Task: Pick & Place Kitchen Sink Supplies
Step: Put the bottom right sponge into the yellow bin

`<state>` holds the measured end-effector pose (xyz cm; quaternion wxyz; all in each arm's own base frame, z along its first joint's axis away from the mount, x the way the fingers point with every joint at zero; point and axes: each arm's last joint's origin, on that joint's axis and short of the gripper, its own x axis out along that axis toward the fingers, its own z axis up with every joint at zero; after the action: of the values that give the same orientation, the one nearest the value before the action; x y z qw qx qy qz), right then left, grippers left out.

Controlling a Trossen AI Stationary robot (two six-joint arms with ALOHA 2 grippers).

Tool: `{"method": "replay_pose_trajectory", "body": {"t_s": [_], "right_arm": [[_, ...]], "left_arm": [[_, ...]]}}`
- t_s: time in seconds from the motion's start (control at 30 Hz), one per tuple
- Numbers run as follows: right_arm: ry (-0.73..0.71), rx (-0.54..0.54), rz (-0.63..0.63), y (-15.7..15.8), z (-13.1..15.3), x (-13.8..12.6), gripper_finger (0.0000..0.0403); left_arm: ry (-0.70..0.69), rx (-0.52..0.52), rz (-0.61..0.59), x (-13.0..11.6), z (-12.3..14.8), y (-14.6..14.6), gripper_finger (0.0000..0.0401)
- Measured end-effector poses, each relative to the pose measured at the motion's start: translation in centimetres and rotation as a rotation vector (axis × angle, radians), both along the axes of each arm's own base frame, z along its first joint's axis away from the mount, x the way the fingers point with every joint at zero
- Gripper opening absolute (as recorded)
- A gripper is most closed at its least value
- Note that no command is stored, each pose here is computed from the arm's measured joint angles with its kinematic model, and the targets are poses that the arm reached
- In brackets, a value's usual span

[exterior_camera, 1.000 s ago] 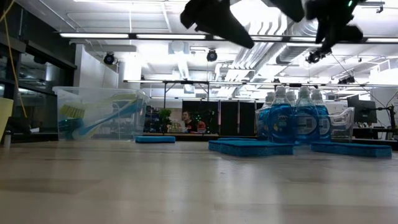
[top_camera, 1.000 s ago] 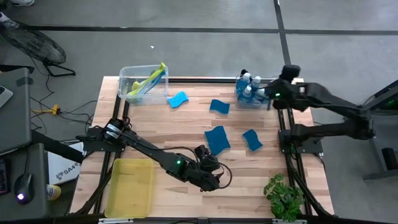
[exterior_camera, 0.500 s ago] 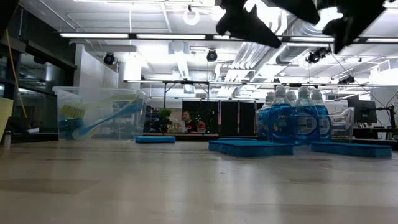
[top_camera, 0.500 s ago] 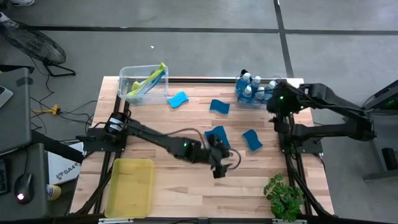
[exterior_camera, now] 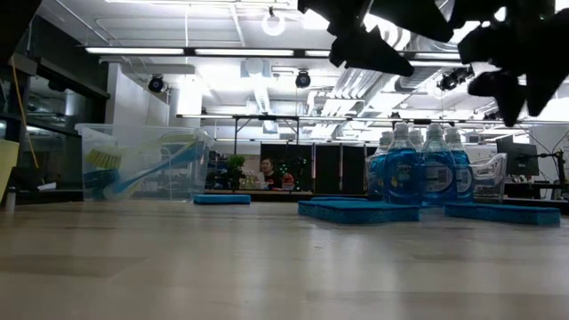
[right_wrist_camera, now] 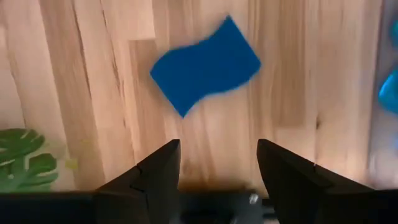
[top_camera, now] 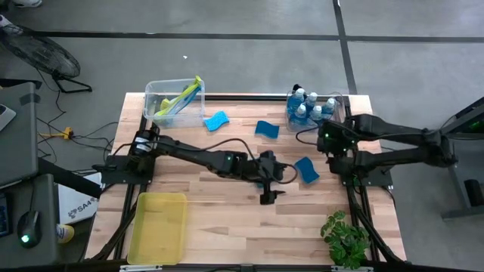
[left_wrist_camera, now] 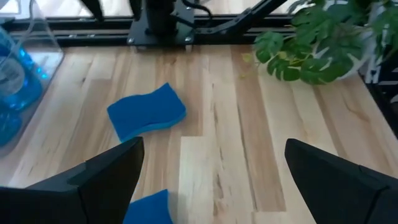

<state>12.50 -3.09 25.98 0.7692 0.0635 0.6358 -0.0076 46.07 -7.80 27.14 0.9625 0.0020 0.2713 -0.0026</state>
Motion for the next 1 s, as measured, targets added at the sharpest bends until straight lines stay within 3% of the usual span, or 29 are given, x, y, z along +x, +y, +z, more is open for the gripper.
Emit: {"method": "replay_pose_trajectory", "body": {"t_s": [0.13, 0.3, 0.53, 0.83, 1.0], "right_arm": [[-0.115, 0.014, 0.048, 0.4, 0.3, 1.1, 0.0206], [-0.137, -0.006, 0.084, 0.8, 0.2, 1.9, 0.0206], [-0.157, -0.024, 0.104, 1.0, 0.2, 2.5, 0.0206], [-0.143, -0.027, 0.107, 1.0, 0.1, 2.4, 0.0206], [-0.093, -0.006, 0.033, 1.0, -0.5, 2.4, 0.0206]], "left_arm": [[-0.005, 0.002, -0.001, 0.1, 0.0, 0.3, 0.0385], [-0.052, -0.017, -0.021, -0.8, 1.4, 0.8, 0.0385], [-0.224, -0.037, -0.057, -5.7, 3.4, 1.3, 0.0385], [-0.489, -0.190, -0.056, -13.2, -2.4, 2.5, 0.0385], [-0.577, -0.195, -0.045, -15.3, -4.7, 2.9, 0.0385]]}}
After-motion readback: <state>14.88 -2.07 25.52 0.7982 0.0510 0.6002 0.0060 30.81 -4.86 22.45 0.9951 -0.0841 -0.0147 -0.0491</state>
